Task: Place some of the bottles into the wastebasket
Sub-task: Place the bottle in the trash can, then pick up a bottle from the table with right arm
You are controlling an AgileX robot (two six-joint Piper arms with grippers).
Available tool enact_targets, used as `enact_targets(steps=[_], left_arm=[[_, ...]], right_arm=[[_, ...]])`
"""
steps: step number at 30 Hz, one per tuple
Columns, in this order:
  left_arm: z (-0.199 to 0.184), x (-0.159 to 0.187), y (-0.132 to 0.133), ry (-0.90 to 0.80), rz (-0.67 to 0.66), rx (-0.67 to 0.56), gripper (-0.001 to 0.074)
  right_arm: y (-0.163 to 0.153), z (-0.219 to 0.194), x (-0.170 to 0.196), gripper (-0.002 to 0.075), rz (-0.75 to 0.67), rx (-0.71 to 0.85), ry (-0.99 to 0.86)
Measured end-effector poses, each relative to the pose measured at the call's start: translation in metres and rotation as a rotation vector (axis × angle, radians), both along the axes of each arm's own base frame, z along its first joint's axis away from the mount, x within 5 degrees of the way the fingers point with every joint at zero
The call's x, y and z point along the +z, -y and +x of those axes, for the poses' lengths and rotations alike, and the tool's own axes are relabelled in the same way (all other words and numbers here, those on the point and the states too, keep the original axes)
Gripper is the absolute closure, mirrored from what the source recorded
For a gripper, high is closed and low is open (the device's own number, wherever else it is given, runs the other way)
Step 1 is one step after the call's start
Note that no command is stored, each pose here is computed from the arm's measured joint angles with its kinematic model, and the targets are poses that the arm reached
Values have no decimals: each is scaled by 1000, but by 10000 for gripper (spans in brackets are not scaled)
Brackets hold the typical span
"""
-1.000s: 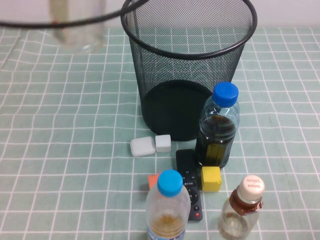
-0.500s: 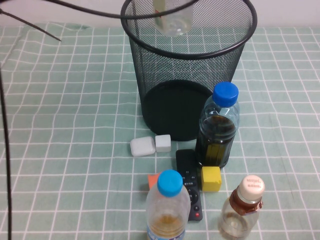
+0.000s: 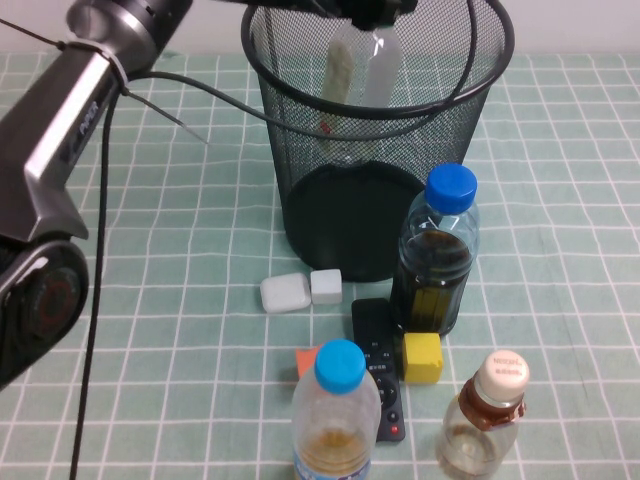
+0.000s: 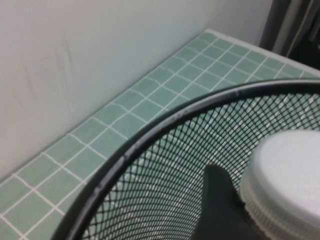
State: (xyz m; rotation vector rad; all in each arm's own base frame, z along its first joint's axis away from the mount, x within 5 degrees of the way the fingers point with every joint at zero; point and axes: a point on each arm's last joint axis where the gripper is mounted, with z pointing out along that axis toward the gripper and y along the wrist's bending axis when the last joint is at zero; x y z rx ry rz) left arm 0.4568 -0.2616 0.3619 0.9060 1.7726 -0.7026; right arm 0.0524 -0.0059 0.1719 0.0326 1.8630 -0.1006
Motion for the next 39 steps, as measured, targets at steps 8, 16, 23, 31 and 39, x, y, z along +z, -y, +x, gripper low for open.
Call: enact_targets(steps=[8, 16, 23, 31, 39], left_arm=[[1, -8, 2, 0, 55, 4, 370], [-12, 15, -5, -21, 54, 22, 253], [-73, 96, -32, 19, 86, -7, 570], [-173, 187, -85, 166, 160, 7, 731], [-267, 214, -153, 241, 204, 252, 736]], right_arm=[[0, 0, 0, 734, 0, 0, 0], [0, 0, 0, 734, 0, 0, 0], [0, 0, 0, 734, 0, 0, 0], [0, 0, 0, 734, 2, 0, 0], [0, 0, 0, 734, 2, 0, 0]])
